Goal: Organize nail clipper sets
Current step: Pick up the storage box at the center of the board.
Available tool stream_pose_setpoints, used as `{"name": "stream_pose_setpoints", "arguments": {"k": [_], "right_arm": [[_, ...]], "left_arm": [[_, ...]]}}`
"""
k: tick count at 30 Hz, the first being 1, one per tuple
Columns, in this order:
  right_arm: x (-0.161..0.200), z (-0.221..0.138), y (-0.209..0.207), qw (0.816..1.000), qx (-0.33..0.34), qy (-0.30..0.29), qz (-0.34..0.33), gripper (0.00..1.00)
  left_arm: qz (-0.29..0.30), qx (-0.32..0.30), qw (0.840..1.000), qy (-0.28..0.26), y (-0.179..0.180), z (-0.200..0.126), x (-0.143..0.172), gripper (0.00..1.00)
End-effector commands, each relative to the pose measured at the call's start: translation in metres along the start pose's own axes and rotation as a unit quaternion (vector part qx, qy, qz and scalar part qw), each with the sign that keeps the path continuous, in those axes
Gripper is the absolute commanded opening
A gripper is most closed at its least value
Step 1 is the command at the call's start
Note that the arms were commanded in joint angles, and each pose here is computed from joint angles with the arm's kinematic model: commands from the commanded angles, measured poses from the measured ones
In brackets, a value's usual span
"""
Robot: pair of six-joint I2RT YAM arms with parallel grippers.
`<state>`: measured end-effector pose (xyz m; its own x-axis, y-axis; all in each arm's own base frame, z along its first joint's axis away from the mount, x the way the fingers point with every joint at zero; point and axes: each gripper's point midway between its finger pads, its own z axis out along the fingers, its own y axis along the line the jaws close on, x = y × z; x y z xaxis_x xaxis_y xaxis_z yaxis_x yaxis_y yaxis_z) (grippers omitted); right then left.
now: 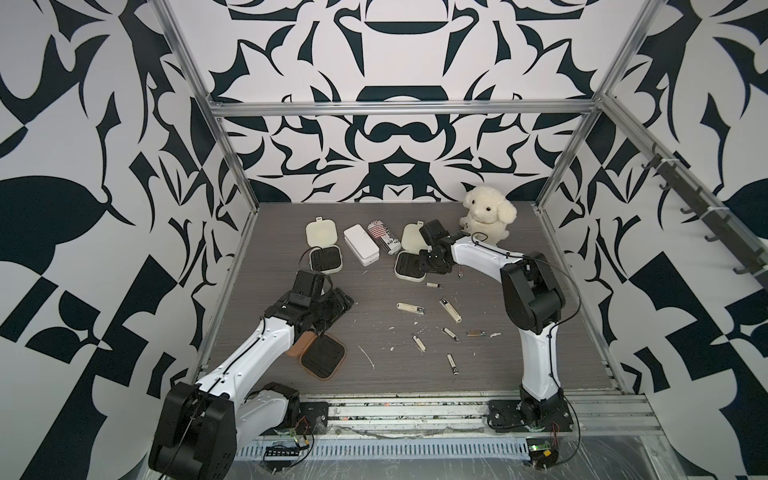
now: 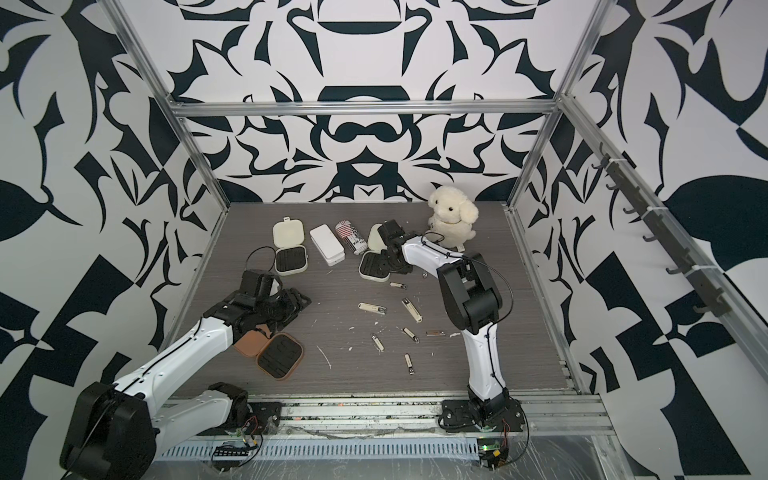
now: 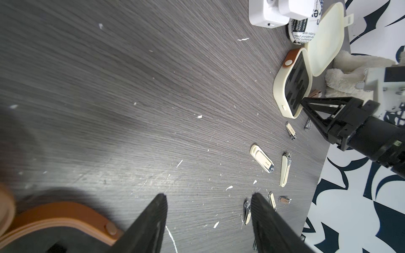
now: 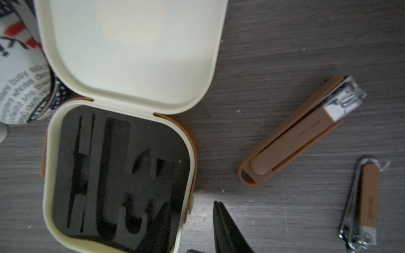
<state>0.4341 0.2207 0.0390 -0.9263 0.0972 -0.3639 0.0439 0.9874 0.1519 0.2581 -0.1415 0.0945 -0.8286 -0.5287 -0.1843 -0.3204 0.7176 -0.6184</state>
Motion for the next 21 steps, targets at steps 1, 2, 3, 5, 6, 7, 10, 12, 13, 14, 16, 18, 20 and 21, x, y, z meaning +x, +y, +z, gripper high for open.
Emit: {"name": "stream_pose_setpoints", "arguments": {"k": [1, 2, 3, 5, 6, 7, 10, 12, 13, 14, 16, 18, 20, 21], "right_arm": [[-0.014, -0.011, 0.011, 1.0, -0.009, -0.025, 0.004, 0.36], [-0.013, -0.009, 0.012, 1.0, -0.008, -0.024, 0.004, 0.36], [-0.012, -0.008, 0.012, 1.0, -0.008, -0.023, 0.004, 0.36], [-0.012, -0.006, 0.012, 1.0, -0.007, -0.022, 0.005, 0.36], [-0.012, -0.005, 0.011, 1.0, -0.007, -0.022, 0.005, 0.36], [-0.013, -0.004, 0.012, 1.0, -0.007, -0.022, 0.005, 0.36], [-0.014, -0.001, 0.013, 1.0, -0.007, -0.022, 0.006, 0.36], [-0.015, 0.002, 0.014, 1.0, -0.006, -0.019, 0.004, 0.36], [-0.015, 0.003, 0.014, 1.0, -0.005, -0.017, 0.004, 0.35], [-0.014, 0.005, 0.014, 1.0, -0.003, -0.015, 0.003, 0.34], [-0.014, 0.008, 0.014, 1.0, -0.003, -0.013, 0.002, 0.31], [-0.015, 0.008, 0.014, 1.0, -0.003, -0.014, 0.003, 0.26], [-0.015, 0.008, 0.014, 1.0, -0.002, -0.015, 0.004, 0.22], [-0.015, 0.007, 0.014, 1.0, -0.001, -0.016, 0.003, 0.2]], "left_arm": [[0.0, -0.002, 1.0, 0.007, 0.003, 0.004, 0.004, 0.65], [0.0, -0.002, 1.0, 0.007, 0.003, 0.003, 0.004, 0.65], [0.0, -0.002, 1.0, 0.006, 0.004, 0.003, 0.004, 0.65], [-0.001, -0.001, 1.0, 0.005, 0.004, 0.002, 0.004, 0.65], [0.0, -0.001, 1.0, 0.004, 0.004, 0.002, 0.004, 0.65], [-0.001, -0.001, 1.0, 0.004, 0.004, 0.001, 0.005, 0.65], [-0.002, -0.002, 1.0, 0.003, 0.005, 0.0, 0.005, 0.65], [-0.003, -0.001, 1.0, 0.004, 0.005, 0.0, 0.005, 0.65], [-0.003, -0.002, 1.0, 0.003, 0.005, 0.0, 0.005, 0.65], [-0.004, -0.002, 1.0, 0.004, 0.006, 0.001, 0.006, 0.65], [-0.005, -0.001, 1.0, 0.003, 0.005, 0.0, 0.005, 0.65], [-0.006, 0.0, 1.0, 0.003, 0.005, -0.001, 0.006, 0.65], [-0.005, 0.001, 1.0, 0.002, 0.005, -0.001, 0.006, 0.65], [-0.005, 0.001, 1.0, 0.002, 0.004, -0.002, 0.005, 0.65]]}}
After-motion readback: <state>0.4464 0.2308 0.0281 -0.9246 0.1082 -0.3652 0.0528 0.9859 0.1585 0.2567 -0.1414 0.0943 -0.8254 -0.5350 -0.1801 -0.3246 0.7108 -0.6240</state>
